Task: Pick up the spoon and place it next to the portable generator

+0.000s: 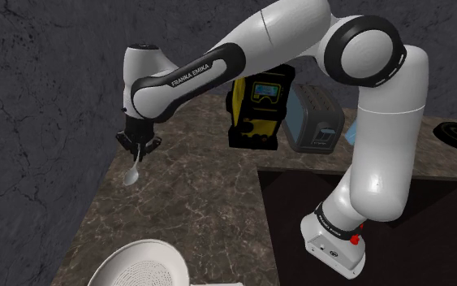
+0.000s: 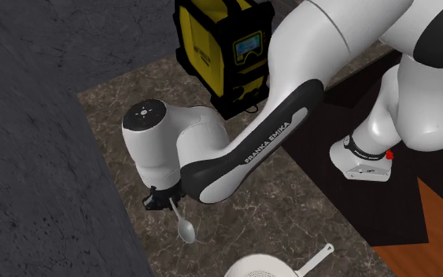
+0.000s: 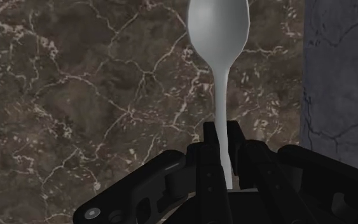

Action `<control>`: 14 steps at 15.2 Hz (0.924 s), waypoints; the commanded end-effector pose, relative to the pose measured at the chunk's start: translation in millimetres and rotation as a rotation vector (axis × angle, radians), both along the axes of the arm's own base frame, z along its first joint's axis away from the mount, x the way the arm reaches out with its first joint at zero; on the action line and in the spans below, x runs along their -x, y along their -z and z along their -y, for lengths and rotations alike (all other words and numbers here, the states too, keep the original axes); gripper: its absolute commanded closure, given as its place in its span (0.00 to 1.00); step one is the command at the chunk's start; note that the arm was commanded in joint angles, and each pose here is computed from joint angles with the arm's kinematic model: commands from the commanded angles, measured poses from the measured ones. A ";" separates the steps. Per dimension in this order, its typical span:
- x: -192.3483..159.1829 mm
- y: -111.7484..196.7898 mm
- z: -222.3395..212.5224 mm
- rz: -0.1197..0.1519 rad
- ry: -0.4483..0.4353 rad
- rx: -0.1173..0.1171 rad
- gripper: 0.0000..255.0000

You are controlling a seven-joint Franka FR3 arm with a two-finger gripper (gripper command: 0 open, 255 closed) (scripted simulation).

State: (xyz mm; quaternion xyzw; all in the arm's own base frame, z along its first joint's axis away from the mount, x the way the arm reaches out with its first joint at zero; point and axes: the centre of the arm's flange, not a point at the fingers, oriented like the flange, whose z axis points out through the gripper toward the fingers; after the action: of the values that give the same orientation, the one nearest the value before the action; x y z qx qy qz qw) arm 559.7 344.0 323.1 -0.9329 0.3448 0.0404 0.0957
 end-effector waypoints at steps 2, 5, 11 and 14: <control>0.4 -15.1 -0.3 0.000 0.000 0.000 1.00; 0.4 -31.0 -0.3 0.000 0.000 0.000 1.00; 0.4 -62.7 -0.3 0.000 0.000 0.000 1.00; 0.4 -78.5 -0.3 0.000 0.000 0.000 1.00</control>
State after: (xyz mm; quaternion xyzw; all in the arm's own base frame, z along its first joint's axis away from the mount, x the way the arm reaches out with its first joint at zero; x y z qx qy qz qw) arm 559.8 344.1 395.5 -0.9329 0.3448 0.0404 0.0957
